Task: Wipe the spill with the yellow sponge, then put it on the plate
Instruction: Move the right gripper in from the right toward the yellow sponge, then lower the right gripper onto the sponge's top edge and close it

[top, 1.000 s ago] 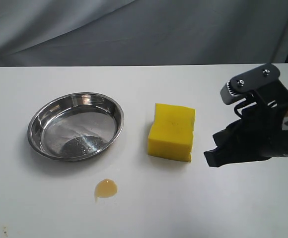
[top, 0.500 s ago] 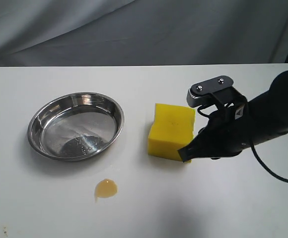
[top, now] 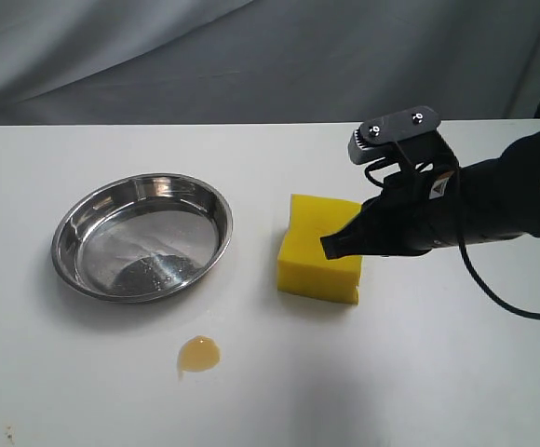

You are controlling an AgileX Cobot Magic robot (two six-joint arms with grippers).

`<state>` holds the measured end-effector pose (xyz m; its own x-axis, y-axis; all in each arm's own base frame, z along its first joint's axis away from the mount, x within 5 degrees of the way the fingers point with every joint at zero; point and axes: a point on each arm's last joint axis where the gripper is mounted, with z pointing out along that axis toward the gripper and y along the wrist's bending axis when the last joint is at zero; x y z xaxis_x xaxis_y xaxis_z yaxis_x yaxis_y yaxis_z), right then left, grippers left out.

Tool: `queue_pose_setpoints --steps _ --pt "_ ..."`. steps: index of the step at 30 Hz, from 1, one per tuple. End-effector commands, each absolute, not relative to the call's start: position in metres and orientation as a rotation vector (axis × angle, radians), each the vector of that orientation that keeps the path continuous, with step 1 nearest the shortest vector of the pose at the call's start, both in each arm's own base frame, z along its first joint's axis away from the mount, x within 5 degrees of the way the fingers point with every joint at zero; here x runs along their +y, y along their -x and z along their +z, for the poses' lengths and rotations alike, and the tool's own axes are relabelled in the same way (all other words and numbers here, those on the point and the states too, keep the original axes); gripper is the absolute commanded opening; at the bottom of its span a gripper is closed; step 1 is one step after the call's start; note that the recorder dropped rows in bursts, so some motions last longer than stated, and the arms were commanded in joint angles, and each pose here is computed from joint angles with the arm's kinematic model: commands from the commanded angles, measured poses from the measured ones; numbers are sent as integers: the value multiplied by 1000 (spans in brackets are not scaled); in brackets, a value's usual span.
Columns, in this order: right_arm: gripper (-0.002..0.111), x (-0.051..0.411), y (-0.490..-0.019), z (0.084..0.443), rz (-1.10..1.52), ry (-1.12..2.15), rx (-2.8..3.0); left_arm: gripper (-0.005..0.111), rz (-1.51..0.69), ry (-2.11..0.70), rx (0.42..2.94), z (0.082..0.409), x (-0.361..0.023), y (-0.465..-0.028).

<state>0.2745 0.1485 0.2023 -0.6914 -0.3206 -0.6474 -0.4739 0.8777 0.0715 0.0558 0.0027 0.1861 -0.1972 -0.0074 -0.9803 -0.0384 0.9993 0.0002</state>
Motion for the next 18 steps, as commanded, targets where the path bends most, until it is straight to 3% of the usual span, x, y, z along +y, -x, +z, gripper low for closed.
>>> queue_pose_setpoints --steps 1,15,18 --pt "0 150 -277 205 306 568 2357 0 25 41 1752 189 3 -56" --pt "1 150 -277 206 305 566 2354 0 25 41 1752 189 3 -56" --pt "12 150 -277 205 292 587 2348 0 25 41 1752 189 3 -56"
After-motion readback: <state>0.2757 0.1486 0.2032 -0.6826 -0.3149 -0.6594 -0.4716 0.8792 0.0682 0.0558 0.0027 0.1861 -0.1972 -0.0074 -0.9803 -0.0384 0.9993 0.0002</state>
